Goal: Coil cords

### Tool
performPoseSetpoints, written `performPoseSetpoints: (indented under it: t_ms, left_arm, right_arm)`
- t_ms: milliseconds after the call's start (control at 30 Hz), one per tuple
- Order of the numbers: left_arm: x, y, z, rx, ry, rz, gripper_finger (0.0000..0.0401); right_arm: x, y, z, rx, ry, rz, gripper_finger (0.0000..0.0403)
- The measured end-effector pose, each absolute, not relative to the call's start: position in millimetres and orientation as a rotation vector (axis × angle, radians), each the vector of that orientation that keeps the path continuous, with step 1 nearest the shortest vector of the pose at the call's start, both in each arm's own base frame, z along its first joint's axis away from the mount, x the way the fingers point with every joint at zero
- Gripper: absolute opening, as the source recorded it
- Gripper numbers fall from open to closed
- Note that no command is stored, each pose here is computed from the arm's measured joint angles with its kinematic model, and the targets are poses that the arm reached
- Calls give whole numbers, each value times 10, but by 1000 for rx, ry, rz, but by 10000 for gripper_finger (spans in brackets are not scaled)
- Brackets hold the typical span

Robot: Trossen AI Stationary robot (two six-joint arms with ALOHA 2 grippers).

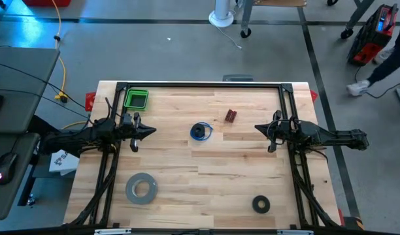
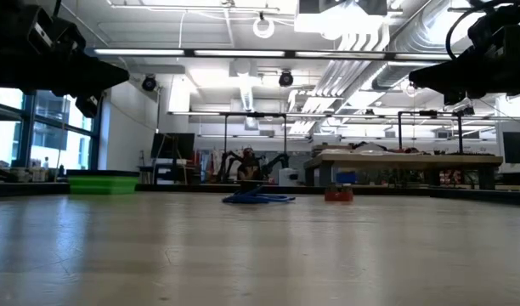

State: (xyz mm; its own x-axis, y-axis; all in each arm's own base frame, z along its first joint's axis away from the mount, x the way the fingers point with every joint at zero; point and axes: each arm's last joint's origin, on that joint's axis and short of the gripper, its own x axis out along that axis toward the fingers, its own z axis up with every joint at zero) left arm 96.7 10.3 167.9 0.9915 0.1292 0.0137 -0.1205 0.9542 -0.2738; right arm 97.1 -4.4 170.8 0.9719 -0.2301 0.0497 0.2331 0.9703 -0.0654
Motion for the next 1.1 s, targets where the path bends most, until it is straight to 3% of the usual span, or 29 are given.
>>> performPoseSetpoints:
  t_ms: [433, 600, 767, 833, 1033, 1100]
  left_arm:
    - [967, 103, 1679, -276, -32, 127, 1]
    - [966, 103, 1679, -276, -32, 127, 1]
    - [967, 103, 1679, -276, -32, 127, 1]
    - [967, 103, 1678, -276, -32, 127, 1]
    - [967, 103, 1678, -276, -31, 127, 1]
    - [967, 103, 1679, -276, -32, 127, 1]
  right_arm:
    - [970, -44, 1720, -32, -58, -234, 0]
    - [884, -43, 2070, 442, -460, -132, 0]
    - [764, -104, 2239, 655, -724, -240, 0]
    - [800, -102, 2218, 705, -698, -230, 0]
    - [1131, -22, 1888, 952, -255, -72, 0]
    - [1212, -14, 1839, 1000, -203, -72, 0]
